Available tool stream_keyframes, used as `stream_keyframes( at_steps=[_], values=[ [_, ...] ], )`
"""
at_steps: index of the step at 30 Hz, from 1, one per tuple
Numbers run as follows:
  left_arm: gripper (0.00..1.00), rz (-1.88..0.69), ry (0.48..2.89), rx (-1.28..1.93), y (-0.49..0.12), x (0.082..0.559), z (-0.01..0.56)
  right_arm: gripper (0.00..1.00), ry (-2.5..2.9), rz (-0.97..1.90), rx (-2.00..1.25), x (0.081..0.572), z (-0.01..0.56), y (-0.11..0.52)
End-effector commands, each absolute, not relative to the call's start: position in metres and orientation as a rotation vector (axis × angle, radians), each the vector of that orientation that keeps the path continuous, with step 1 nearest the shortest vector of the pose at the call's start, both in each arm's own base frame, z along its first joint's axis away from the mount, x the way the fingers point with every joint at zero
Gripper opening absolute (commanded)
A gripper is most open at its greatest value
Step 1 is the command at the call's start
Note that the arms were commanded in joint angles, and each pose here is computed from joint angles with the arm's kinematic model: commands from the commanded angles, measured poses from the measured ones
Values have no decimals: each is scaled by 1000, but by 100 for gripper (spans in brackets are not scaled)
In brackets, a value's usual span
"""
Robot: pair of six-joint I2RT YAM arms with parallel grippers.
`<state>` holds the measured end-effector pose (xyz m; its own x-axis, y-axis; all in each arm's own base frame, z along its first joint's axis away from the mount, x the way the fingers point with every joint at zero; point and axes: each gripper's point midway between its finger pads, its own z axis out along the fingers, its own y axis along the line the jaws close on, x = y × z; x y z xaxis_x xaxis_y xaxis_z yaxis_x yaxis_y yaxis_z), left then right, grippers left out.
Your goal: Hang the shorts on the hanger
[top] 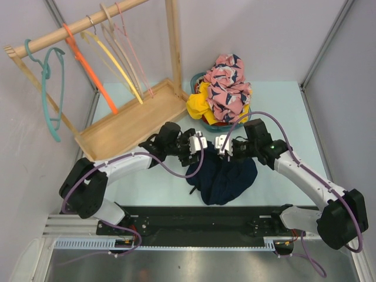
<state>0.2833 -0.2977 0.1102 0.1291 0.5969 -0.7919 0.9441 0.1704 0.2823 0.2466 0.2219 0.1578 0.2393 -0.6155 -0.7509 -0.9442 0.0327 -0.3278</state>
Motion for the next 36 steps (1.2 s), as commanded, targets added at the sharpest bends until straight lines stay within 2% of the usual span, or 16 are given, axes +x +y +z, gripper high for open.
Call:
stream_keyframes(
  at_steps=[1, 5, 6, 7, 9, 10, 11, 12, 13, 17, 24, 30, 36],
  values=[
    [84, -475, 1514, 1485, -309, 301, 129, 0, 1373, 511, -1701, 246, 166, 229],
    [80, -443, 1562, 1456, -327, 329, 119, 2, 1365, 523, -1719, 242, 163, 230],
    [77, -446, 1586, 1486, -329, 328, 106, 6, 1366, 523, -1724, 241, 163, 231],
    [75, -436, 1581, 1493, -334, 333, 108, 20, 1363, 523, -1732, 238, 163, 232],
    [54, -422, 1645, 1525, -333, 338, 95, 36, 1379, 518, -1760, 229, 161, 227],
    [42, -393, 1683, 1512, -331, 344, 93, 56, 1363, 522, -1792, 221, 160, 227],
    [17, -391, 1768, 1508, -324, 343, 83, 70, 1356, 506, -1812, 213, 163, 224],
    [5, -385, 1785, 1489, -327, 352, 90, 83, 1386, 529, -1848, 198, 158, 220],
    [0, -379, 1850, 1486, -323, 354, 77, 87, 1397, 538, -1870, 189, 156, 220],
    [0, -404, 1983, 1433, -316, 351, 64, 88, 1295, 596, -2016, 129, 156, 246],
    [0, -437, 2115, 1376, -311, 344, 50, 75, 1160, 678, -2255, 52, 122, 292],
    [0, -447, 2147, 1363, -304, 338, 47, 68, 1109, 584, -2311, 50, 79, 312],
    [1, -444, 2155, 1358, -298, 336, 48, 64, 1279, 400, -2297, 87, 43, 311]
  ],
)
